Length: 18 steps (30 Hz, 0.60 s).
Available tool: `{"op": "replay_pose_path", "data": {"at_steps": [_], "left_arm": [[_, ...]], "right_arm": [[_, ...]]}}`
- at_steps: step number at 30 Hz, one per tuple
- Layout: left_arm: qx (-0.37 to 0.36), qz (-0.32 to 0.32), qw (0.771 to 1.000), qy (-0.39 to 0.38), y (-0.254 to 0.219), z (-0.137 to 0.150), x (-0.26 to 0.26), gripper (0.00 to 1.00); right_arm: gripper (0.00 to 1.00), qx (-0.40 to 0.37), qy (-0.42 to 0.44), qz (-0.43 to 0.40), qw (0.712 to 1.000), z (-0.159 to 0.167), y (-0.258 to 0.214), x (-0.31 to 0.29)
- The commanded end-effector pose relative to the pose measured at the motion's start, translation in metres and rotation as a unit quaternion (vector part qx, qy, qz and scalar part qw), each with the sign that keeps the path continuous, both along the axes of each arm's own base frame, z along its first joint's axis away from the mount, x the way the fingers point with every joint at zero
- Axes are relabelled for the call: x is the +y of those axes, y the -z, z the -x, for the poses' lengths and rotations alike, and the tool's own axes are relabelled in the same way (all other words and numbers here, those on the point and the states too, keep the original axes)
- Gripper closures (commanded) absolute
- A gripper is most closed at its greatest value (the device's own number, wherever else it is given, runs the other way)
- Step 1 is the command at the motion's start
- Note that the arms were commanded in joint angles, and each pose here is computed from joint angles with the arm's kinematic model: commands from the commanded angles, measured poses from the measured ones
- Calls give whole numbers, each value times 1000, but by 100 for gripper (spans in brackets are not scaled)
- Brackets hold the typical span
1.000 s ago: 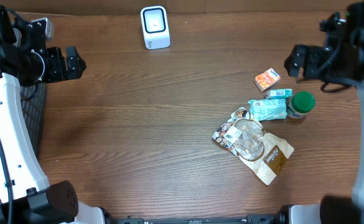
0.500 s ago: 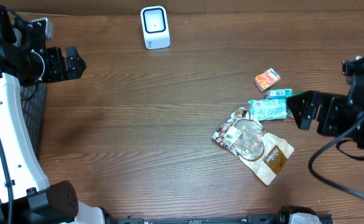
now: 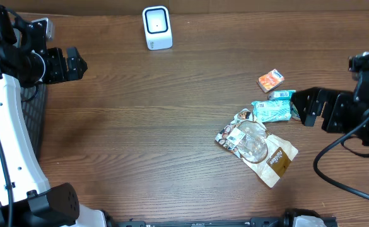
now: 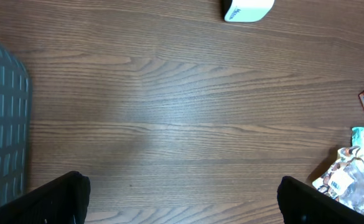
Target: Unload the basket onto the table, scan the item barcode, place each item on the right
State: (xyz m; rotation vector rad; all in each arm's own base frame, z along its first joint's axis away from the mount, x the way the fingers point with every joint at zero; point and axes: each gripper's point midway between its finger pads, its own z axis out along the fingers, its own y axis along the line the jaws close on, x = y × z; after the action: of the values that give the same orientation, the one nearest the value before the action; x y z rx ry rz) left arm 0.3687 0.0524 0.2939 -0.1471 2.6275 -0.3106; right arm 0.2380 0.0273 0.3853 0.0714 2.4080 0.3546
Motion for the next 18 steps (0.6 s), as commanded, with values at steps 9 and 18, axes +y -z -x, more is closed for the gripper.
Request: {"op": "replay_pose_path", "data": {"at_steps": [9,18], "left_arm": [[-2,-1,1000,0,0,-1,2,0],[-2,-1,1000,0,0,-1,2,1]], "right_arm": [[0,-170,-29,20,985,-13,-13,15],[0,-309,-46,25,950,-8,37,28]]}}
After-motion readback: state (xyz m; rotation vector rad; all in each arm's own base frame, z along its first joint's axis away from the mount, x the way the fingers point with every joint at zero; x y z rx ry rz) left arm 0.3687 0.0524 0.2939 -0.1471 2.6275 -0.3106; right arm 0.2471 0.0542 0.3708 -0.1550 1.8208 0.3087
